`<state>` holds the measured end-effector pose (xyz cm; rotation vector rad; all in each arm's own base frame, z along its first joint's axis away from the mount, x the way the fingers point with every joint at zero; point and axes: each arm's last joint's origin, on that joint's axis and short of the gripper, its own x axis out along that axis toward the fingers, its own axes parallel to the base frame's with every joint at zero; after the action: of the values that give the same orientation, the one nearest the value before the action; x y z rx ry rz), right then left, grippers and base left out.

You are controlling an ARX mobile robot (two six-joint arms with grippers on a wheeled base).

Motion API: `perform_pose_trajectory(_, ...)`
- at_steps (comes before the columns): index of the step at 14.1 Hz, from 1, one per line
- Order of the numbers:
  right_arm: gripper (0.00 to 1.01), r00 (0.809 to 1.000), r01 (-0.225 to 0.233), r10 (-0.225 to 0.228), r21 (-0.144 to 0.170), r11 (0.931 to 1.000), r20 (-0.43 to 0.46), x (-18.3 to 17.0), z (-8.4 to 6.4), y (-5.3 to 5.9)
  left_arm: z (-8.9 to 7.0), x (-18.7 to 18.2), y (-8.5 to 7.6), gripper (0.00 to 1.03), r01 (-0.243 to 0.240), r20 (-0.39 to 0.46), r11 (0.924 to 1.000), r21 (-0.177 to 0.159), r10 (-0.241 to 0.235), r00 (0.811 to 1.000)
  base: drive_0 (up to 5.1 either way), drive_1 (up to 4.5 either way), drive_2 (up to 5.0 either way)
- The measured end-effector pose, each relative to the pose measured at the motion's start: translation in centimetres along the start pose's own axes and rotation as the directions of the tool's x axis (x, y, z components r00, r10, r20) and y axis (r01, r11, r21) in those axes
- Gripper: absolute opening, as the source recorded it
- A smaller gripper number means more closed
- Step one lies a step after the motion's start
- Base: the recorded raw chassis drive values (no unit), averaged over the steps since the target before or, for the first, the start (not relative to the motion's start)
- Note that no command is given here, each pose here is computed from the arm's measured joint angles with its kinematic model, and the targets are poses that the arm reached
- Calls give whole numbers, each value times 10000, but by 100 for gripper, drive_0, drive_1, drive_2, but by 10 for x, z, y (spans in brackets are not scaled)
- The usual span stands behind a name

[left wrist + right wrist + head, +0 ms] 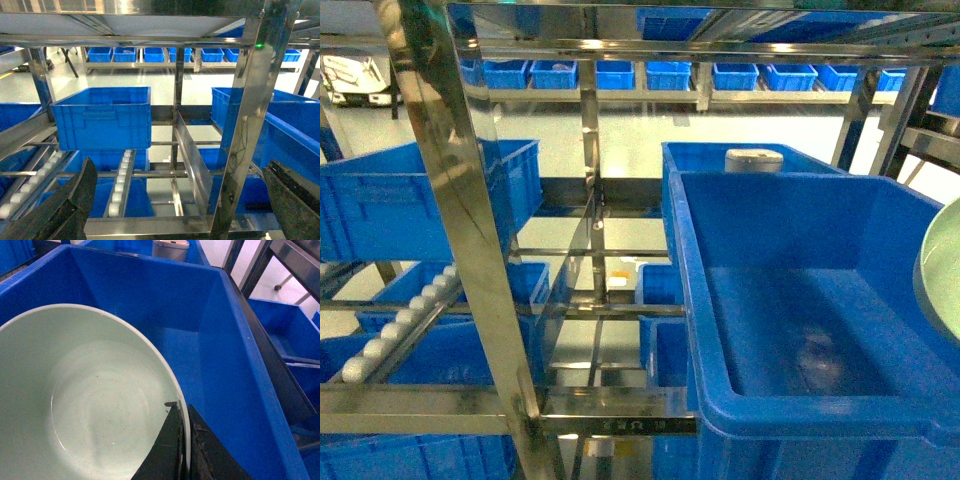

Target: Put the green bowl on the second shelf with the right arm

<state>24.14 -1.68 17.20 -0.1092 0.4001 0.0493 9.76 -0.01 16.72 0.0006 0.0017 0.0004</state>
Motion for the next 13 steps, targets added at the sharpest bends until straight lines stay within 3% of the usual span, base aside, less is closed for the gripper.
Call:
perform_pose_trajectory(3, 2, 9999, 63, -62, 18, 10000, -121, 46, 12, -12, 0, 0, 0, 98, 4, 0, 10000, 0, -4, 10000, 0, 0, 0)
perform_pose_trajectory(8, 2, 9934, 368, -323, 388, 9986, -1103, 110, -4, -42, 0, 0, 0, 98, 0, 0, 10000, 0, 0, 10000, 0, 0, 0)
perform_pose_trajectory(10, 2, 9905, 154, -108, 331, 9993, -1372, 138, -8, -45, 0, 0, 0, 98, 4, 0, 10000, 0, -4, 10000, 0, 0, 0)
perform_pose_trajectory(13, 2, 9843, -542, 558, 144, 9984, -1676, 170, -7, -34, 0, 0, 0, 98, 4, 0, 10000, 0, -4, 10000, 0, 0, 0)
